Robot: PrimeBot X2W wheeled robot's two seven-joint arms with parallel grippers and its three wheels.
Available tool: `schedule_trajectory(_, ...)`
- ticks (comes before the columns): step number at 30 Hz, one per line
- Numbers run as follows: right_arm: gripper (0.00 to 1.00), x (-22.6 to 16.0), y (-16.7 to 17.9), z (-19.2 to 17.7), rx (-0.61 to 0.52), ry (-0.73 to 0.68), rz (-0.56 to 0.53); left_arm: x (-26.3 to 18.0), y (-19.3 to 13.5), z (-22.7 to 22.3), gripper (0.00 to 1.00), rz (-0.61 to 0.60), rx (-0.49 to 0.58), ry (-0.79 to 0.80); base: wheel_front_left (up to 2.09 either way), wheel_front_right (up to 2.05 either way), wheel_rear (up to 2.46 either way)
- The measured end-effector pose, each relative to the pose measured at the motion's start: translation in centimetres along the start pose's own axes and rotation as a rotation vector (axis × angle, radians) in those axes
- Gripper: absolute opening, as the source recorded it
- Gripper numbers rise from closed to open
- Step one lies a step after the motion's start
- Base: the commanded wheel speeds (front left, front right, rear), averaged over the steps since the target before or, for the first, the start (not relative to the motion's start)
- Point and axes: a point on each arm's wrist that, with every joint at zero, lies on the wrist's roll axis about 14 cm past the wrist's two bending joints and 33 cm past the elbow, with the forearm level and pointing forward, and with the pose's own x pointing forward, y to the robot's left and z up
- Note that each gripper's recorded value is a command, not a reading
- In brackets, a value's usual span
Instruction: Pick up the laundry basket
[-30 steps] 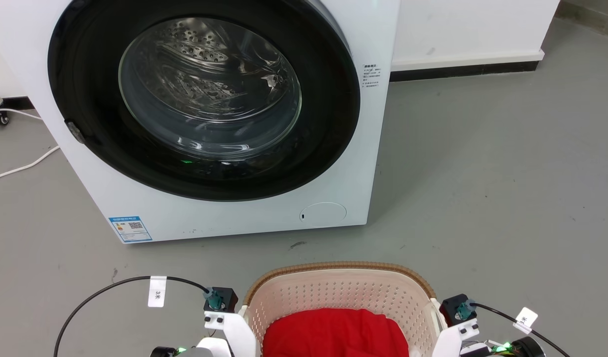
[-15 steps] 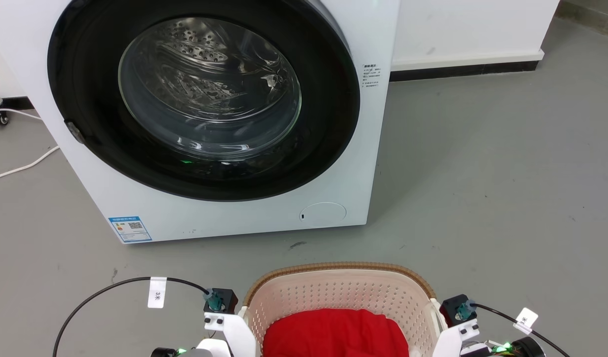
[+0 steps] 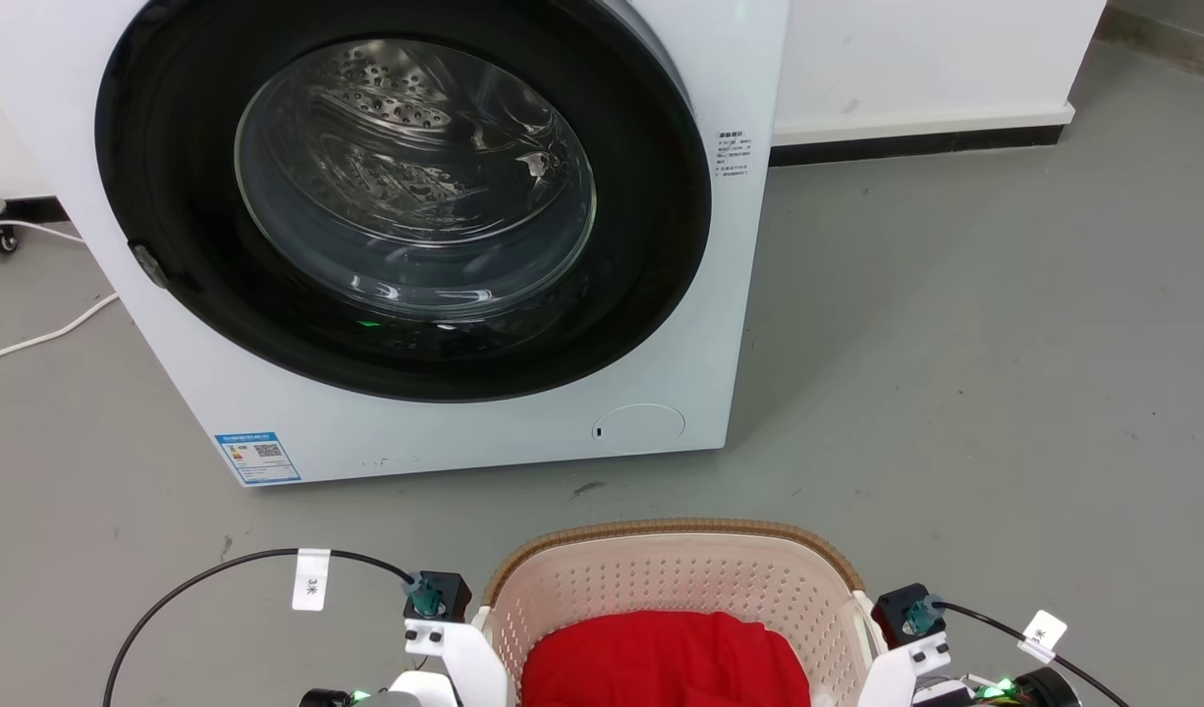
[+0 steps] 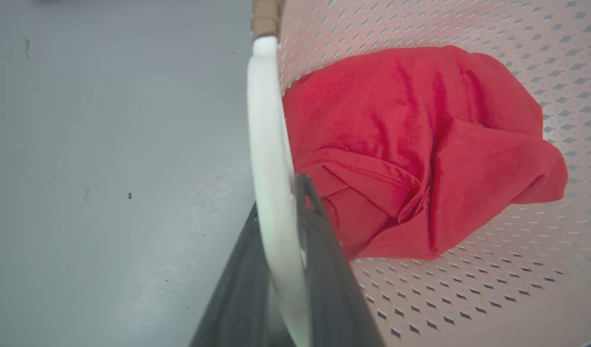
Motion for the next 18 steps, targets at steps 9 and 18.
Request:
schedule_trajectory(9, 0.0, 0.05, -0.1, -0.15, -0.003, 0.004, -0.001, 0.11, -0.08, -0.1, 0.0, -0.003, -0.001, 0.005, 0.0, 0.0, 0.0)
schedule_trajectory(18, 0.0, 0.07, -0.1, -0.18, 0.001, 0.002, 0.0, 0.17, -0.09, -0.11, 0.0, -0.005, -0.003, 0.006, 0.0, 0.0, 0.0)
